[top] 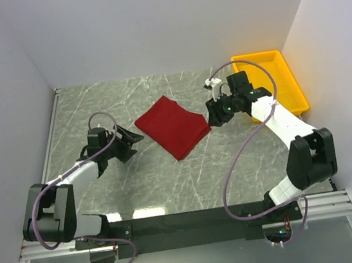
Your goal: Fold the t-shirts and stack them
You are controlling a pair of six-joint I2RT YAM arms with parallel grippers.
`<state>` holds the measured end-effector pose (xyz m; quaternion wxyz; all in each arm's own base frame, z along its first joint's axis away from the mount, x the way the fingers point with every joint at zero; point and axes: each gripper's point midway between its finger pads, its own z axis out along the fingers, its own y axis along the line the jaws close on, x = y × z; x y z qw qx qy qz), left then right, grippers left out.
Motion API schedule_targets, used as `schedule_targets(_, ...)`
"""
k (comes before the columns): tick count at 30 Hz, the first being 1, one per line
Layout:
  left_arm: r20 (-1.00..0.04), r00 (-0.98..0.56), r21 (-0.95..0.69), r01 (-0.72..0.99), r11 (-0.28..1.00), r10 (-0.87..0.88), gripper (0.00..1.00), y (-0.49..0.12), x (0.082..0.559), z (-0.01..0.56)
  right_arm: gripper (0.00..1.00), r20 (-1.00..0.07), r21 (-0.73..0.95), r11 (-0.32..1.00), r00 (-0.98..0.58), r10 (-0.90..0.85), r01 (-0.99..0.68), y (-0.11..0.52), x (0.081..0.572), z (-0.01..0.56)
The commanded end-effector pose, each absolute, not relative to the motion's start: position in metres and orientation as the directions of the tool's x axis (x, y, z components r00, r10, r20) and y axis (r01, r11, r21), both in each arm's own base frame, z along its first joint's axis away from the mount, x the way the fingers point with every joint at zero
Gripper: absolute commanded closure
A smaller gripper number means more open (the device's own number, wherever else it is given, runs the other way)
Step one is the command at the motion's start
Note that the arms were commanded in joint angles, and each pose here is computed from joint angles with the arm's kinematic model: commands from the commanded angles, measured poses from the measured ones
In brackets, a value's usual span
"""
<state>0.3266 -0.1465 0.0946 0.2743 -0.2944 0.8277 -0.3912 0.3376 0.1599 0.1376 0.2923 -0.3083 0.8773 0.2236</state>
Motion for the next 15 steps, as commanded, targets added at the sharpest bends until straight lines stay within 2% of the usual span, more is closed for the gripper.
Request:
schedule_targets(1,-0.173,-0.552,-0.871,-0.3,0.389,-0.815,0.17,-0.152,0.351,0.112,0.5,-0.734,0.152,0.711,-0.56,-0.384,-0.686,0.162,0.343,0.167)
schedule_targets(10,-0.041,-0.501,-0.859,-0.424,0.287,-0.864,0.28,-0.181,0.376,0.071,0.49,-0.763,0.133,0.723,-0.536,-0.362,-0.678,0.155,0.336,0.177)
schedule_targets(15,-0.048,-0.467,-0.847,-0.45,0.284,-0.883,0.3,-0.193,0.398,0.064,0.48,-0.776,0.138,0.73,-0.531,-0.34,-0.669,0.15,0.334,0.182)
